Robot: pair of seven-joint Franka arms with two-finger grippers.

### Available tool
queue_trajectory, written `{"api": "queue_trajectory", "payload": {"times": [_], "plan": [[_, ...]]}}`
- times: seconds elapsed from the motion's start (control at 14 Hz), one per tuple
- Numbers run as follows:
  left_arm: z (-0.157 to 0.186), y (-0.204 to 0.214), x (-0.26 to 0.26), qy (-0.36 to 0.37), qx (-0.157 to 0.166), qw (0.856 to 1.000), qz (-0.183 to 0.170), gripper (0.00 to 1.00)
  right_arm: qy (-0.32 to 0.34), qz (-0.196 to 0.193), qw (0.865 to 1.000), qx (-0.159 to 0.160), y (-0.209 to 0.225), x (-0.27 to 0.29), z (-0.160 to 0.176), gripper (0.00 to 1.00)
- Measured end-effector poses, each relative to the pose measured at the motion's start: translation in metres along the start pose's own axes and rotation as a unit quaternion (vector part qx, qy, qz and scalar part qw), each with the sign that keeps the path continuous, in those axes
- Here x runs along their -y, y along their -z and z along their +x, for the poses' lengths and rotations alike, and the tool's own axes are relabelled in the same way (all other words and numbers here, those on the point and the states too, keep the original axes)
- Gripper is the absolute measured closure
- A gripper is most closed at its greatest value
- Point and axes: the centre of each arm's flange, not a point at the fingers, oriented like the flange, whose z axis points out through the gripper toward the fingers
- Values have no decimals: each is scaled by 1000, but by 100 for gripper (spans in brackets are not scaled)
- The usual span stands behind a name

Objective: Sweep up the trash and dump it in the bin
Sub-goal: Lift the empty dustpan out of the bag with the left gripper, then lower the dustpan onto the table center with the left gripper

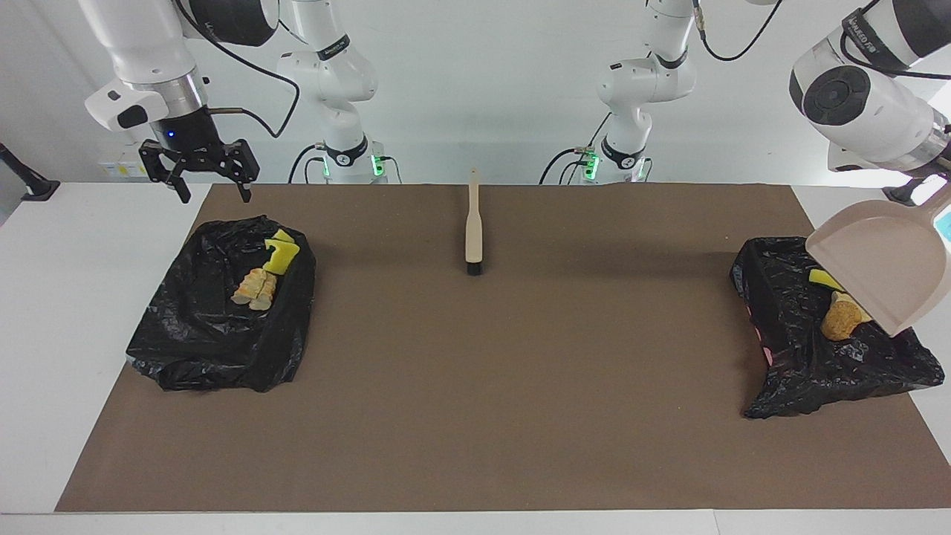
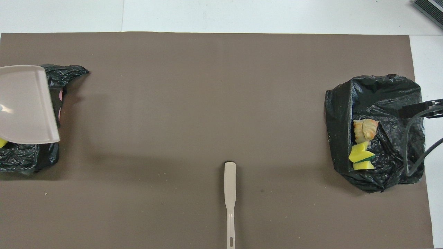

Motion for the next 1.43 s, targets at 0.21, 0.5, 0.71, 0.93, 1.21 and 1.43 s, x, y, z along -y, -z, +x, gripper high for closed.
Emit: {"api": "queue_trajectory", "payload": {"times": [0.21,0.5,0.71,0.93,1.21,1.43], "plan": [[24,8,-10,64,-95,992,-47,69,-8,5,1000,3,-1,-11,-2,0],[54,28,-22,118,-168,975,-89,69,-9,6,1000,21,-1,-11,-4,0],[93,59,-40,165,-192,960,-117,69,-2,7,1000,28,7,-3,-8,0],[137,91,-62,216,-213,940,-156,69,-2,7,1000,30,7,-3,-9,0],[195,128,-94,271,-227,910,-215,69,-5,7,999,32,7,-4,-10,0],[259,156,-116,329,-210,888,-242,69,-23,7,999,38,6,-3,-13,0]]}}
